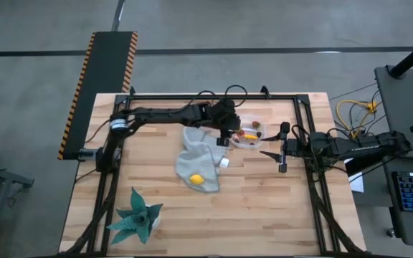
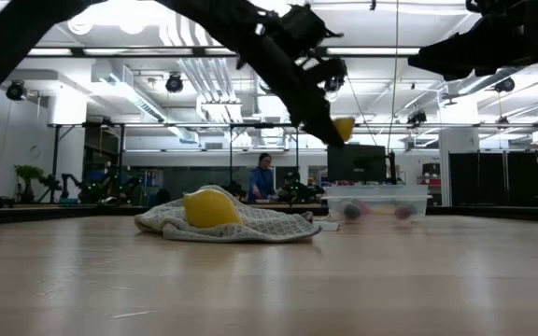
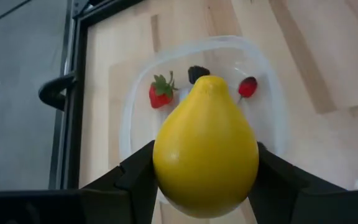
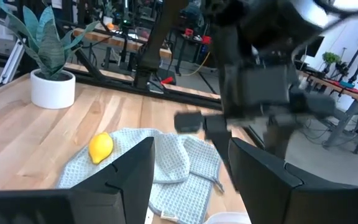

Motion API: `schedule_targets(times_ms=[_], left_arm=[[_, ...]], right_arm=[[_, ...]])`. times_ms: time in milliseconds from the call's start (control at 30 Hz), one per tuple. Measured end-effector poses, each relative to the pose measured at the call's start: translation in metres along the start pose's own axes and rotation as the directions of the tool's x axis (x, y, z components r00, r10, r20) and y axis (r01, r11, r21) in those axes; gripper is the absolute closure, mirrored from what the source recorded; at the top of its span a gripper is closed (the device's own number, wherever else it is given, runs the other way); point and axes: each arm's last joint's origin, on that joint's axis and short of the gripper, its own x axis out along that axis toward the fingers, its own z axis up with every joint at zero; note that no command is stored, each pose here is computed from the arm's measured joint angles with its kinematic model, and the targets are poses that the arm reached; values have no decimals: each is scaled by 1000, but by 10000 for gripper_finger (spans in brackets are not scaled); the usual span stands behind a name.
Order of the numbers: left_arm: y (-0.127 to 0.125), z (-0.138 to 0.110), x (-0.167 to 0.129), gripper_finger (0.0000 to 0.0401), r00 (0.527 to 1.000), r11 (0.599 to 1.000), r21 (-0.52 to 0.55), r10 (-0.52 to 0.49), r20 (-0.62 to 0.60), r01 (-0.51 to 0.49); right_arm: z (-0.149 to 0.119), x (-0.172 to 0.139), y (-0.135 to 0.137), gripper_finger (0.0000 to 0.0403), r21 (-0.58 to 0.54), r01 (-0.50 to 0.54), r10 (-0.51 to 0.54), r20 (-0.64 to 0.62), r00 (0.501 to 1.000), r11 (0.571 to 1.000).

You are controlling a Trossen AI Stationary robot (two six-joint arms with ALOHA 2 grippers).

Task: Pick and placing Produce into tupperware
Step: Put the bottom lemon into the transparent bin

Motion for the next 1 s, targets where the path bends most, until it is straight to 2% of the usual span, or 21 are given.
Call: schedule_targets(times_ms=[267, 567, 1000], left_arm=[[20, 6, 39, 223, 999, 1000, 5, -22, 45, 22], [18, -2, 80, 223, 992, 992, -36, -121, 37, 123], [20, -4, 86, 220, 992, 986, -117, -118, 41, 122]], right_arm=[[0, 0, 0, 204, 9, -1, 1, 0, 1000, 1000], [-1, 0, 0, 204, 8, -3, 3, -8, 1000, 1000], [-1, 0, 0, 204, 14, -4, 4, -14, 1000, 1000]])
